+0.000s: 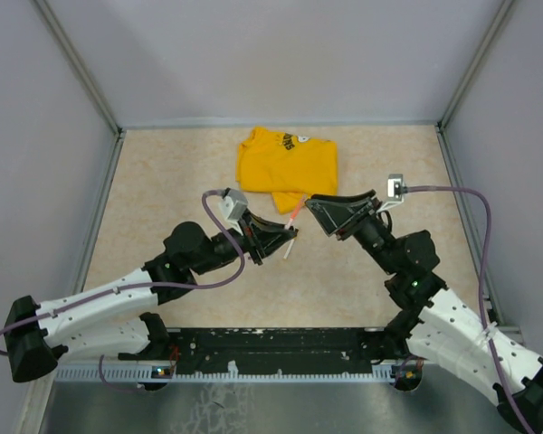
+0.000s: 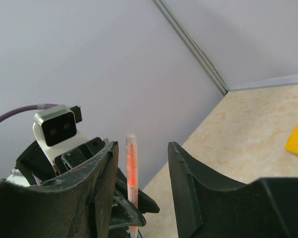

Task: Insert the pens into the pen caps
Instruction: Press the pen cap onto the pen.

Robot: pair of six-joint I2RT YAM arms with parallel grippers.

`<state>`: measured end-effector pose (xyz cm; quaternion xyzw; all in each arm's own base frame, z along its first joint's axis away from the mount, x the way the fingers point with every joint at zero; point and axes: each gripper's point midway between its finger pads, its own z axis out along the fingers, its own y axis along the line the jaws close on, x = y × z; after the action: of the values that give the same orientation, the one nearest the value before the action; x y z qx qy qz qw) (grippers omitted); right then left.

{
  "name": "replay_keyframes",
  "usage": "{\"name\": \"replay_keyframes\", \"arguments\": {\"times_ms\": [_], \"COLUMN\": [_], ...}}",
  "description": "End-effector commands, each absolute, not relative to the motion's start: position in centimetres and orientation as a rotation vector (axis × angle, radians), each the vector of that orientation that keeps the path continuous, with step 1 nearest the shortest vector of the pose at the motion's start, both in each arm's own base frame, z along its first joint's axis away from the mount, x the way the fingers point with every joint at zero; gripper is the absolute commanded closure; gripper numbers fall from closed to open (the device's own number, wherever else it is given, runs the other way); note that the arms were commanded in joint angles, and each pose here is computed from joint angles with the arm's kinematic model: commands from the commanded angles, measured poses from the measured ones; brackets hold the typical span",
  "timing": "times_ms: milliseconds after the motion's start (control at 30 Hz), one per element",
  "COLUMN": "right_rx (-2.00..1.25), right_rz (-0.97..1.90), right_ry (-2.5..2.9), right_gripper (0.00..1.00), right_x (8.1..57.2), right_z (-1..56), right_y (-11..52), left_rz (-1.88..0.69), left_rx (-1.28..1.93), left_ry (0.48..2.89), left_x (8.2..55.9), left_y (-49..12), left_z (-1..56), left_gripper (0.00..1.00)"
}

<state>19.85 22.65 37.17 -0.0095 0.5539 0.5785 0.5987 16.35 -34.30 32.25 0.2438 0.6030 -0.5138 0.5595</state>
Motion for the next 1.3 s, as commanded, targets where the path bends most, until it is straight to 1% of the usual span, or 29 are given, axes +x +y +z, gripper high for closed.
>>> {"name": "replay_keyframes", "arguments": {"times_ms": [0,233,500,667,867,967,1033,1267], "right_rx": [0.004,-0.023,-0.055,-0.066,-0.092,-0.108,-0.125,-0.2], "right_rz": [1.348,1.374,1.39,1.397,1.399,1.402,1.406,1.359], "right_ry": [1.127,1.15,1.181,1.196,1.222,1.244,1.257,1.344], "right_gripper": [0.55,0.55,0.66,0.76,0.93,0.98,1.0,1.0], "right_x": [19.6,19.8,19.8,19.8,19.8,19.8,19.7,19.9], "right_z": [42.2,42.0,41.4,41.1,40.4,39.9,39.6,37.7], "right_y": [21.5,22.5,23.4,23.7,24.3,24.6,24.9,25.8], "left_rz": [-1.272,-1.278,-1.273,-1.254,-1.244,-1.247,-1.251,-1.224], "left_rx": [0.629,0.648,0.646,0.616,0.577,0.55,0.538,0.51], "left_ry": [1.393,1.4,1.405,1.417,1.403,1.367,1.338,1.282], "left_x": [15.1,14.9,15.1,15.6,16.2,16.4,16.4,17.2], "left_y": [-35.0,-35.2,-35.2,-35.1,-35.1,-34.9,-34.7,-34.8], "left_z": [33.1,32.7,32.6,32.7,33.8,34.7,35.6,37.9], "left_gripper": [1.0,1.0,1.0,1.0,1.0,1.0,1.0,1.0]}}
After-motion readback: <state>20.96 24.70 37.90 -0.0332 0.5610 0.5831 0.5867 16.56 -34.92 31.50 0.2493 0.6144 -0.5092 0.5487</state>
